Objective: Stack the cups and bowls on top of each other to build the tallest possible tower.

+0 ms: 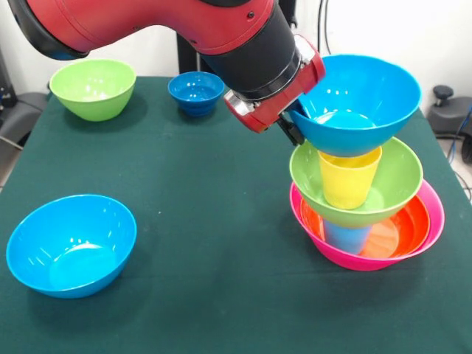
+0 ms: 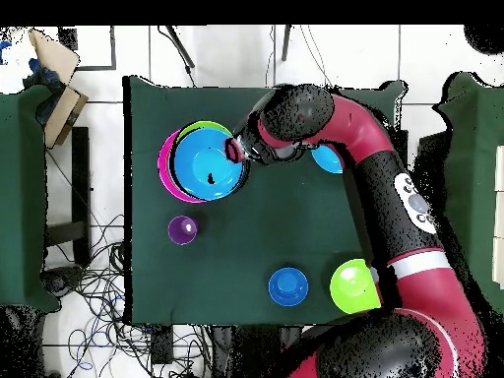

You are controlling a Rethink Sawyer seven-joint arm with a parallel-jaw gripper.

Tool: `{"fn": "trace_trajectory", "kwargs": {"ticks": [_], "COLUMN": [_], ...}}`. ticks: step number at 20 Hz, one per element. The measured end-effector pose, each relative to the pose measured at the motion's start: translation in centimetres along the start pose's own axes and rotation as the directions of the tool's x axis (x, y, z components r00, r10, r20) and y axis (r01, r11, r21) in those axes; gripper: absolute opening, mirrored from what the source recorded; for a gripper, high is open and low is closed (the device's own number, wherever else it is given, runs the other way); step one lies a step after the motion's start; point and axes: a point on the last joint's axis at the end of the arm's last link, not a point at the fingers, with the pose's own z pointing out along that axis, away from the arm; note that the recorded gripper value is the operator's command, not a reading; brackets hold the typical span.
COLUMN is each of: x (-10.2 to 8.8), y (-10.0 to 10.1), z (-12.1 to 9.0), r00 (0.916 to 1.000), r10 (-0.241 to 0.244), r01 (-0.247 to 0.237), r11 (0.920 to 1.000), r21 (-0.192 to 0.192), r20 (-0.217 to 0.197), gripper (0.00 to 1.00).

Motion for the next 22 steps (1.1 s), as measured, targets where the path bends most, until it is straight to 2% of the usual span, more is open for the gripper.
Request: {"fn": "trace_trajectory", "kwargs": {"ticks": [16,22], "x": [0.28,0.13], "y": [-0.42,-0.64], "z": [-0.14,-0.07], "r00": [1.0,0.9998], "r10": [0.003,0.003], "r01": [-0.003,-0.003], "r11": [1.0,0.9998], "r21": [0.005,0.018], "r20": [0.001,0.02], "gripper": [0.0,0.0]}}
